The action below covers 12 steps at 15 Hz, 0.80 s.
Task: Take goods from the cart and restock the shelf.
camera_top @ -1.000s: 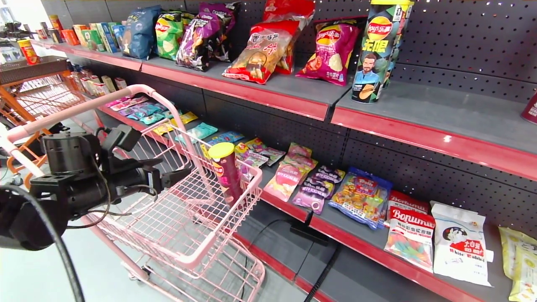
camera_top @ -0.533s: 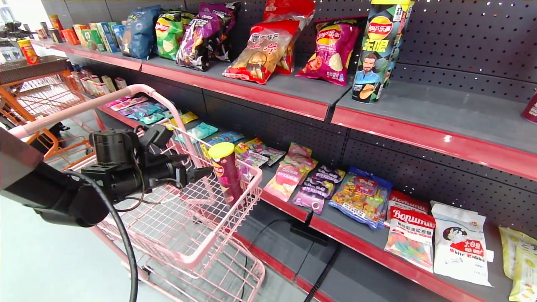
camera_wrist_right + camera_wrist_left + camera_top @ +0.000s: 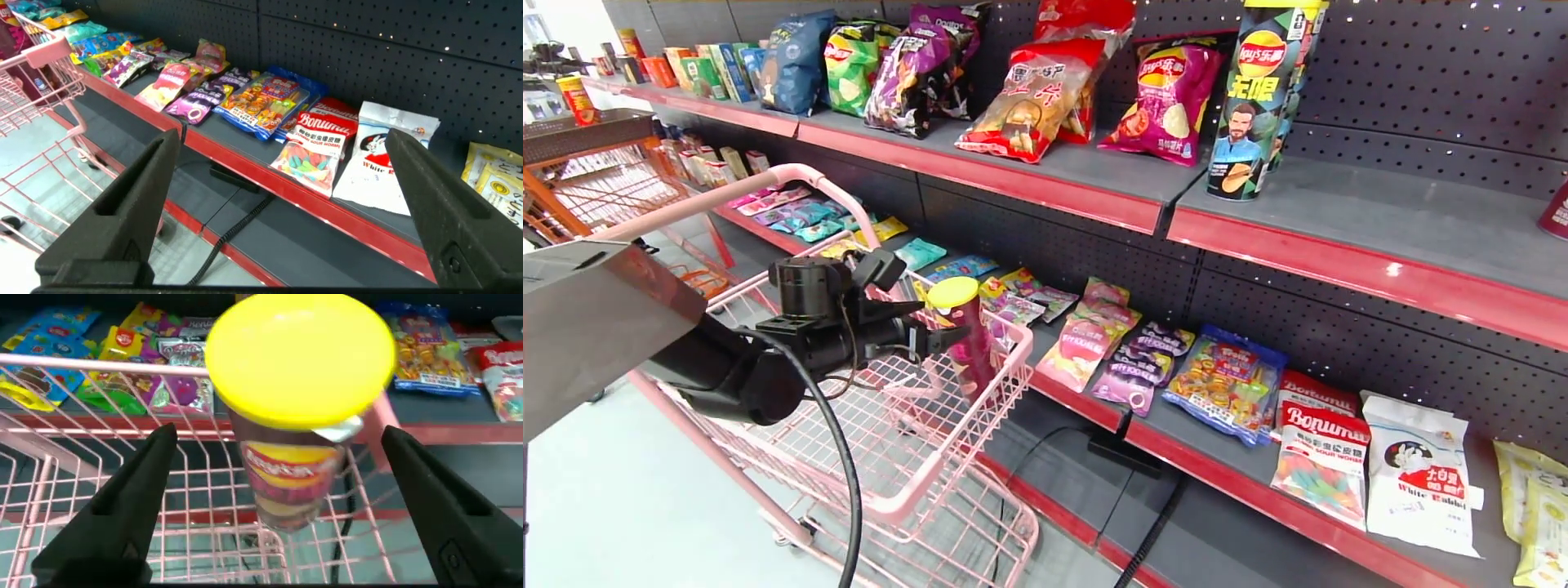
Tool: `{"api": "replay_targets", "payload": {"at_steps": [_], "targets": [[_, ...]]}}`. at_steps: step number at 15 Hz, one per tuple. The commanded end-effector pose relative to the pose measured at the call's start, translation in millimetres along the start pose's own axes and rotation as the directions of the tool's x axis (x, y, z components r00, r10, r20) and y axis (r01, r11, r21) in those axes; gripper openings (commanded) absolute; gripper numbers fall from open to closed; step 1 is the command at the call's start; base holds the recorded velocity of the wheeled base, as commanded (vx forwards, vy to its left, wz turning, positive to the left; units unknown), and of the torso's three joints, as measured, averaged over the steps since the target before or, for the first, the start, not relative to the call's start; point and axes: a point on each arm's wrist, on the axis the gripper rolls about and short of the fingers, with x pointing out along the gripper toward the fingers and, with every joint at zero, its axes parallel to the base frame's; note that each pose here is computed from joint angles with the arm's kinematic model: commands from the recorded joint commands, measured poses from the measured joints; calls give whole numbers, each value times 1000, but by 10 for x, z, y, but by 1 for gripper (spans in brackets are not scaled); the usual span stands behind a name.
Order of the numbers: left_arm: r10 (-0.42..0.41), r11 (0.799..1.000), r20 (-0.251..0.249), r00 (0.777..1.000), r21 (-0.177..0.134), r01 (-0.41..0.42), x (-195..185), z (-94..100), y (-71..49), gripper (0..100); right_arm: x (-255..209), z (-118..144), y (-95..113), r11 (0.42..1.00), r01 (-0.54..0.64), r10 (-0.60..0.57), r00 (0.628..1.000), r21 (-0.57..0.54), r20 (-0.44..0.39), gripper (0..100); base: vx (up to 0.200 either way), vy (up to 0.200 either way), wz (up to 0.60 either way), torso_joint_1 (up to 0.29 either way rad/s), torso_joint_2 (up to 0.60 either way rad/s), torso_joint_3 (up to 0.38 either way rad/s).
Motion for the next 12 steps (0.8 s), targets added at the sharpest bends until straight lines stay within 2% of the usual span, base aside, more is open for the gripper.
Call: {"api": "replay_targets", "payload": {"at_steps": [1,9,10,12], "targets": [[-8,1000,-6,1000,-2,8,126,-61,10,100,0,0,0,1000,0,0,1000,0,0,100,0,0,0,0,0,0],[-22,1000,-9,1000,2,22,270,-112,-2,100,0,0,0,1000,0,0,1000,0,0,100,0,0,0,0,0,0],[-24,1000,-5,1000,7,24,328,-126,9,0,0,0,0,1000,0,0,1000,0,0,100,0,0,0,0,0,0],[-33,999,-8,999,6,33,391,-157,-8,0,0,0,0,1000,0,0,1000,0,0,100,0,0,0,0,0,0]]}}
